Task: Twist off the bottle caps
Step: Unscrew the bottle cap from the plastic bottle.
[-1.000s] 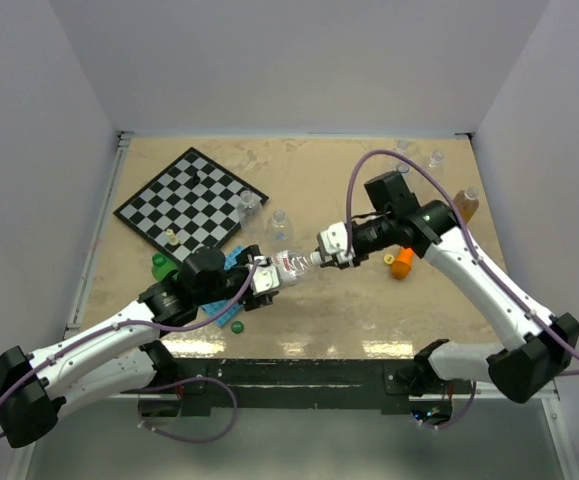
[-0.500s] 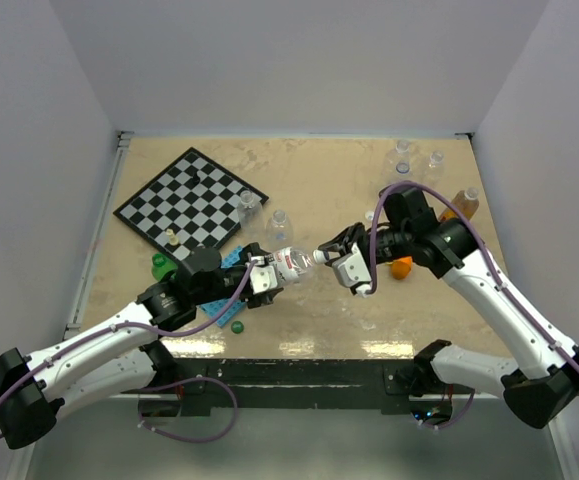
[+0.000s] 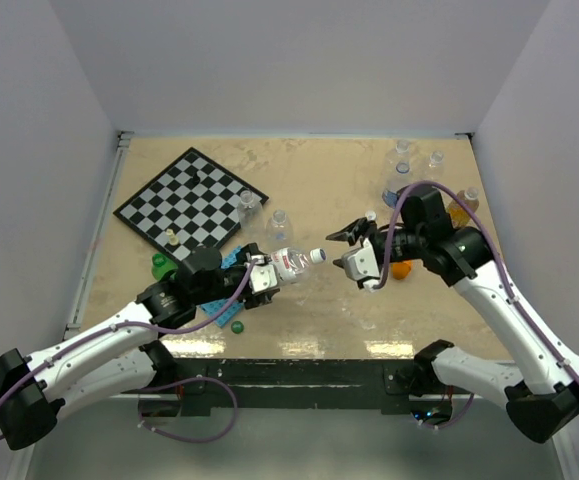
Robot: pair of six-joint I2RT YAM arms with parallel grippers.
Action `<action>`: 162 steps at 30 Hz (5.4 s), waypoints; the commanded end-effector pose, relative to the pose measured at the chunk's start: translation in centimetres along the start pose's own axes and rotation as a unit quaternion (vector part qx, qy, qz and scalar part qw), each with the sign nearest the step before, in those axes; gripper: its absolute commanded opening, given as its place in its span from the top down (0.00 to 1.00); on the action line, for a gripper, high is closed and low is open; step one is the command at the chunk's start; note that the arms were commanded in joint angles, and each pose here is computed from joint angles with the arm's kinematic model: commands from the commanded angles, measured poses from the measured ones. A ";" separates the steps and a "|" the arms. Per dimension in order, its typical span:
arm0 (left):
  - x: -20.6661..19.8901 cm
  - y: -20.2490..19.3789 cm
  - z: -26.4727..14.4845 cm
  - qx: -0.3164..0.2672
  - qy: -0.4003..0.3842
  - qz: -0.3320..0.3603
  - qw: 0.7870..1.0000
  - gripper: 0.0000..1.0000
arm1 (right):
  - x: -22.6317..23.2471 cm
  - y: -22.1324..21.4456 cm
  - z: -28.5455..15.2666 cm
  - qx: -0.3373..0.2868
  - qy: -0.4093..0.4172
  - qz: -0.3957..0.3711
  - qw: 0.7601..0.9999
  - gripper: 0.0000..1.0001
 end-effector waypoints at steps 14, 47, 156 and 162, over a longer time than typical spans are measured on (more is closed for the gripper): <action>0.5 0.0 -0.3 0.004 0.014 -0.008 1.000 1.00 | 0.3 1.9 -4.1 -0.009 -0.088 0.144 0.986 0.27; 0.5 -0.2 -0.3 0.006 0.016 -0.010 1.000 1.00 | 0.4 -1.4 0.8 -0.052 0.009 0.439 0.897 0.19; 0.6 0.4 -0.4 -0.001 0.018 -0.014 1.000 1.00 | -0.8 -0.9 -0.5 -0.042 -0.040 0.460 0.886 0.02; 0.8 0.5 -0.4 -0.003 0.022 -0.014 1.000 1.00 | -0.2 -0.7 0.3 -0.059 -0.005 0.486 0.872 0.02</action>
Point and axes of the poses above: each gripper's point midway between its finger pads, its own z axis out along the fingers, its own x axis along the line the jaws close on, y = z × x, the point moved 1 cm from there along -z, back along the fingers, and after that the axes turned 1 degree about -z, right-handed, at the moved point
